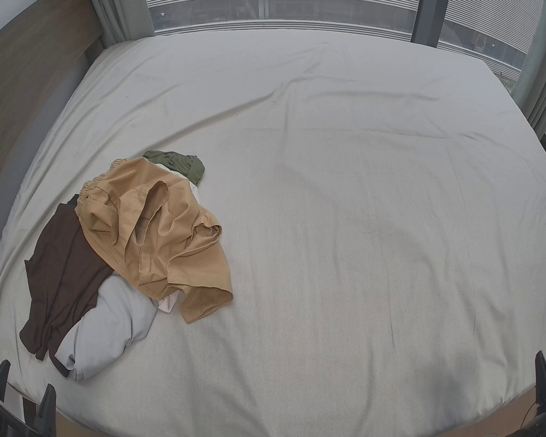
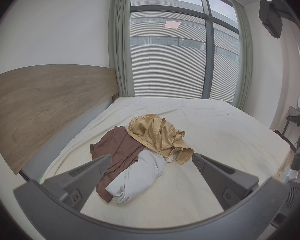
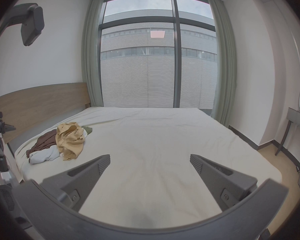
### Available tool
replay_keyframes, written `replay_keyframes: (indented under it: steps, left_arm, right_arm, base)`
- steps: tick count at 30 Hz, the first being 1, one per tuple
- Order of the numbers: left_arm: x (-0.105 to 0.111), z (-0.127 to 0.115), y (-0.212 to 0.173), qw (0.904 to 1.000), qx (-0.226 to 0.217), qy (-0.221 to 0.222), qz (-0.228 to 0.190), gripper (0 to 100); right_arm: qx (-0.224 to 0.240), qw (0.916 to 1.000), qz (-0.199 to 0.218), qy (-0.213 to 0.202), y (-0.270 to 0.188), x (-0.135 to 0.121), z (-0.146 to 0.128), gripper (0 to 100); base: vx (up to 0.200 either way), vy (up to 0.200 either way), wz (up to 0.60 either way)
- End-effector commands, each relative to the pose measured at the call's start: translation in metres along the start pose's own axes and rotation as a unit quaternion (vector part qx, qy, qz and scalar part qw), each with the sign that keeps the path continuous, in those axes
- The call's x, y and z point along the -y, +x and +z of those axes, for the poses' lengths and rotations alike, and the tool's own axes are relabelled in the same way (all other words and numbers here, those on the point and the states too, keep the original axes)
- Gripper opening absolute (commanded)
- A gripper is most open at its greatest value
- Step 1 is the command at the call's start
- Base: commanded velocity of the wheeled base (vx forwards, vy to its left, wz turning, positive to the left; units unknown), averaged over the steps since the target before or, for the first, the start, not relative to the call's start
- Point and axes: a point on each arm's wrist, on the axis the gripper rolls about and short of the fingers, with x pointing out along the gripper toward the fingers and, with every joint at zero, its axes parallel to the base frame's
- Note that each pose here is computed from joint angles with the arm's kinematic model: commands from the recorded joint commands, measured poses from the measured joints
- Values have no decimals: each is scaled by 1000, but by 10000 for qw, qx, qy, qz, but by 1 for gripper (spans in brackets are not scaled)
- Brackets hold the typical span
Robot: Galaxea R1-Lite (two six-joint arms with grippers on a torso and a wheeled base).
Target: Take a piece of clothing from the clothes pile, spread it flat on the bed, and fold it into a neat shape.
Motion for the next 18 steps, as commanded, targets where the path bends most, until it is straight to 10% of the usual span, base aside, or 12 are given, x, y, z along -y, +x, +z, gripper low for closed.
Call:
replay_keyframes:
  steps: [1, 18]
  left_arm:
    - [0, -5, 0, 10000, -4, 0, 2, 100]
    - [0, -5, 0, 10000, -11, 0, 2, 100]
  right_arm:
    - [67, 9997, 242, -4, -1, -1, 11, 100]
    - [-504, 9889, 1394, 121, 45, -2, 73, 100]
  base:
    - [0, 0, 0]
    - [0, 0, 0]
